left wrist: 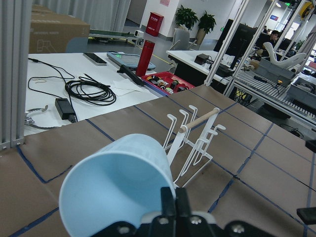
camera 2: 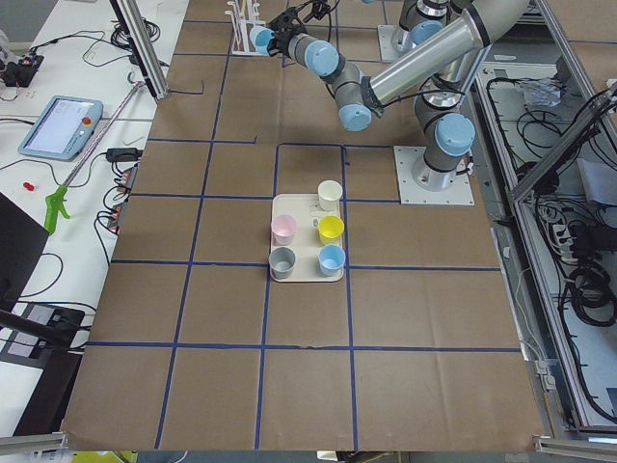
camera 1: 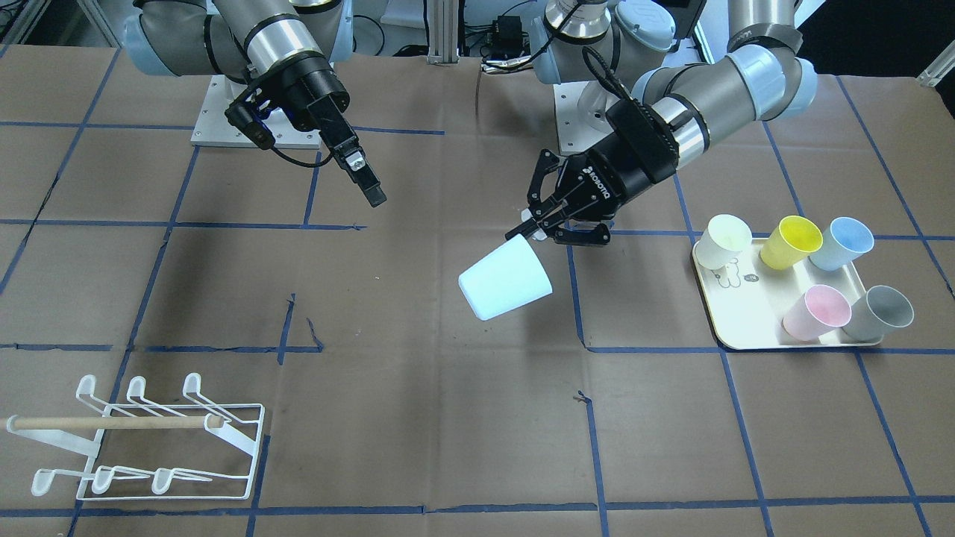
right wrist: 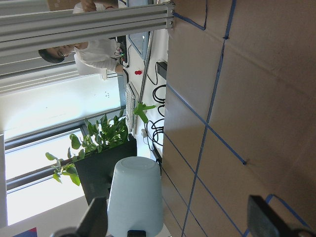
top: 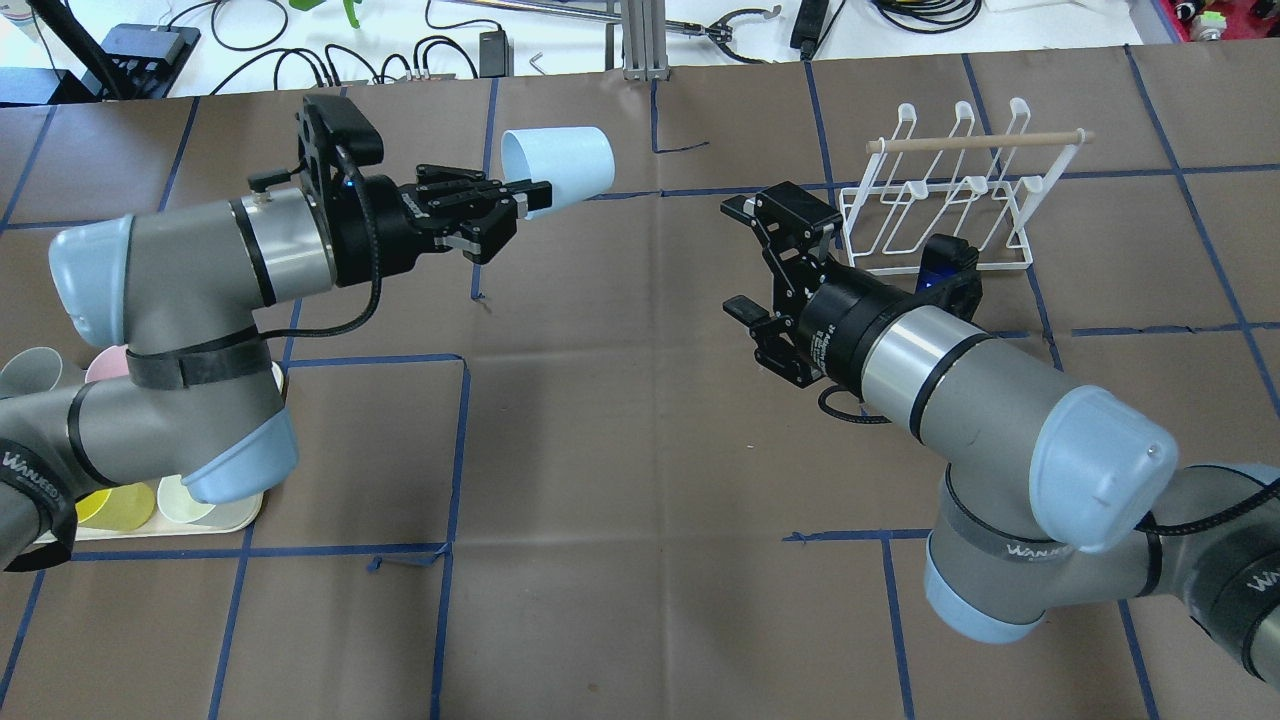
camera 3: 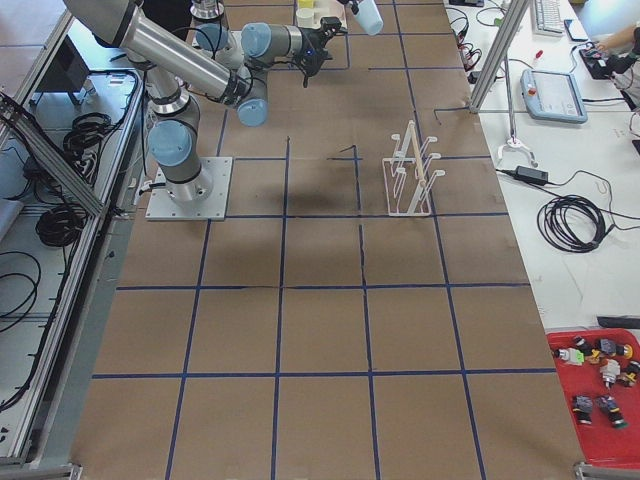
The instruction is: Transfer IKEA cup to right arm and place on rack
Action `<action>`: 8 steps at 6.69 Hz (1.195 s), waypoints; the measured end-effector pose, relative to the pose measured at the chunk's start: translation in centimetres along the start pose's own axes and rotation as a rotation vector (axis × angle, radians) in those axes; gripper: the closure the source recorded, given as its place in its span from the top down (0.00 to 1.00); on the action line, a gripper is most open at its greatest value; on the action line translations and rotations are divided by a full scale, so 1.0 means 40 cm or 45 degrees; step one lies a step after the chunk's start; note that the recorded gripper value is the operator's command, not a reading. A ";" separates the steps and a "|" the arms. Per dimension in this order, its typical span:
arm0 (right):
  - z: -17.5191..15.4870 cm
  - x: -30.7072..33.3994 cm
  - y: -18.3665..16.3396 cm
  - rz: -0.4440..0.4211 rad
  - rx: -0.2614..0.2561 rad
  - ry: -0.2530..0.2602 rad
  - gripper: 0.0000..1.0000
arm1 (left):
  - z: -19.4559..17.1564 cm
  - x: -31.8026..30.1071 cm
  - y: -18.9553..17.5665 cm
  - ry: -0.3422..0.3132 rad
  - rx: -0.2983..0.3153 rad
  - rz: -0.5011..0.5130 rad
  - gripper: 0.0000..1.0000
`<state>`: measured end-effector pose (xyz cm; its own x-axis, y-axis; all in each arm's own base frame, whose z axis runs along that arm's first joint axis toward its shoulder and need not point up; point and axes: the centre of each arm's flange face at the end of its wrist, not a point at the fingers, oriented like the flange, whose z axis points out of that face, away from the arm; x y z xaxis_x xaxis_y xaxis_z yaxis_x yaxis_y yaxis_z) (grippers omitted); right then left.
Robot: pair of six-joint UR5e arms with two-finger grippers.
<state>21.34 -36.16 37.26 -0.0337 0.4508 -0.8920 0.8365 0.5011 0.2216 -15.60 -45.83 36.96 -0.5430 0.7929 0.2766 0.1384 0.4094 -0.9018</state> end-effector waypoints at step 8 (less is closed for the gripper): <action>0.176 -0.055 0.035 0.077 -0.027 0.050 1.00 | 0.077 0.108 0.063 0.044 0.169 -0.028 0.03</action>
<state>26.45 -41.65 36.76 -0.0054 0.5093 -0.8606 0.8258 0.4876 0.2834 -20.16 -42.76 34.86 -0.5157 0.8002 0.3061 0.0148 0.3656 -0.9307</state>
